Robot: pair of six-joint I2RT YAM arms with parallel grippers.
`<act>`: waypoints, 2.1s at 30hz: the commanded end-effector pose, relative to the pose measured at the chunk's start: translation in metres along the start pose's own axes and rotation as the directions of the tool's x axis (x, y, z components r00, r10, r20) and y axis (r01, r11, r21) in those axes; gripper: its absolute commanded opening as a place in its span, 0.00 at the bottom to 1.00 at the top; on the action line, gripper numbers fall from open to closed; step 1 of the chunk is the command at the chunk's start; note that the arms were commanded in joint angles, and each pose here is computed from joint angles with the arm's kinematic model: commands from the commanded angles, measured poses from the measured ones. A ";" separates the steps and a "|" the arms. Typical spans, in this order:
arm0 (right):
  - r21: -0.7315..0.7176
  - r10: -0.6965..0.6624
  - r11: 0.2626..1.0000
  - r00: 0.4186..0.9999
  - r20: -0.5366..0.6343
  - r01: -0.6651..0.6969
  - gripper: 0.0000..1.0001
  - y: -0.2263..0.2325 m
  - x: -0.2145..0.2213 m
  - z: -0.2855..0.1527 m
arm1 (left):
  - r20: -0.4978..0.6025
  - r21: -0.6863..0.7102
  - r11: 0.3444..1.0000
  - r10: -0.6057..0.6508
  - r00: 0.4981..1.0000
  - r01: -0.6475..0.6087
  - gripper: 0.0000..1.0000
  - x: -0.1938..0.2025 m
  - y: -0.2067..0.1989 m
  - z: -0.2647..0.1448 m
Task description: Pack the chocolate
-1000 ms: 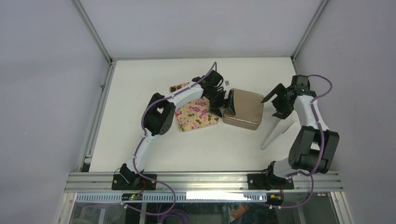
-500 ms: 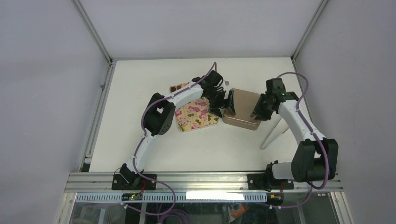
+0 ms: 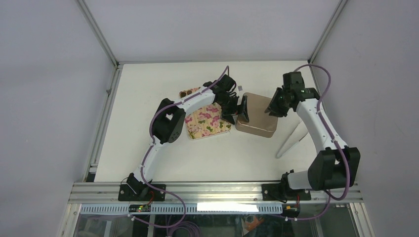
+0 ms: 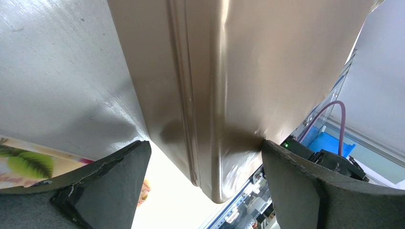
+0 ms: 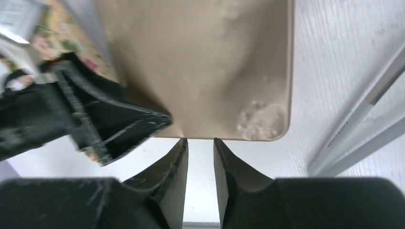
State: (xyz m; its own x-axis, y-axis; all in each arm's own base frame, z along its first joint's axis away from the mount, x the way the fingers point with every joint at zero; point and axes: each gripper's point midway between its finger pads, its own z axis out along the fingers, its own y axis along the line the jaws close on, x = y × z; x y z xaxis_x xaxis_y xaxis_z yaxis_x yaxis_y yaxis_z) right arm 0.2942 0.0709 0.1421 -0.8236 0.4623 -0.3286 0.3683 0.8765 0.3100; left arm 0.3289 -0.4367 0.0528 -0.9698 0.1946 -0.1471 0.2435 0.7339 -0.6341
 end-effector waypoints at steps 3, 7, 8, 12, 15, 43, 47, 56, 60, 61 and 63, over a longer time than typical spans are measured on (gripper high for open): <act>-0.087 -0.007 0.996 0.993 0.122 0.017 0.29 0.032 -0.031 -0.031 | -0.005 -0.066 0.998 0.002 1.000 -0.003 0.90 0.007 0.007 -0.010; -0.100 -0.025 0.994 0.995 0.098 0.035 0.29 0.046 -0.028 -0.022 | -0.005 -0.069 0.998 0.000 1.000 0.000 0.91 0.007 0.008 -0.010; -0.087 -0.037 0.995 0.996 0.087 0.044 0.29 0.047 -0.024 -0.017 | -0.004 -0.068 0.998 -0.001 1.000 0.001 0.91 0.006 0.008 -0.010; -0.006 -0.032 0.999 0.999 0.029 0.032 0.29 0.026 -0.002 0.015 | 0.007 -0.068 0.998 -0.007 1.000 0.008 0.90 0.002 0.009 -0.014; 0.054 -0.021 0.998 0.999 -0.030 0.023 0.29 0.006 0.018 0.040 | 0.013 -0.063 0.998 -0.008 1.000 0.009 0.90 0.000 0.008 -0.017; -0.035 -0.052 0.998 0.995 0.079 0.055 0.29 0.093 -0.089 0.051 | 0.383 -0.010 0.995 0.099 0.918 -0.103 0.93 -0.044 -0.069 -0.184; -0.041 -0.066 0.997 0.998 0.018 0.067 0.27 0.114 -0.092 0.092 | 0.399 -0.055 0.997 0.063 0.915 -0.045 0.94 -0.036 -0.041 -0.199; -0.032 -0.068 0.997 0.998 0.007 0.068 0.19 0.121 -0.090 0.080 | 0.411 -0.167 0.985 0.043 0.911 0.029 0.96 0.003 0.009 -0.234; -0.104 -0.070 0.990 0.971 0.227 0.095 0.26 0.135 -0.124 -0.007 | 0.486 -0.227 0.972 0.061 0.872 0.058 0.99 0.011 0.024 -0.277; -0.103 -0.066 0.990 0.957 0.282 0.099 0.29 0.133 -0.130 -0.027 | 0.509 -0.238 0.969 0.066 0.858 0.066 0.99 0.012 0.026 -0.288; -0.101 -0.054 0.990 0.925 0.376 0.098 0.36 0.124 -0.134 -0.063 | 0.559 -0.260 0.962 0.080 0.825 0.083 0.99 0.015 0.030 -0.312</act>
State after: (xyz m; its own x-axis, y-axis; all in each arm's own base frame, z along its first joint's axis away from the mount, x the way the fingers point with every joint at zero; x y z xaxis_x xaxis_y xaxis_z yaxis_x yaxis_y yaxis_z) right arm 0.4424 0.1367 0.1537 -0.8249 0.4014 -0.3979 0.2962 0.9066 0.3005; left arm 0.3235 -0.2498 0.2091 -0.9016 -0.0840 -0.4244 0.1370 0.8751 -0.4641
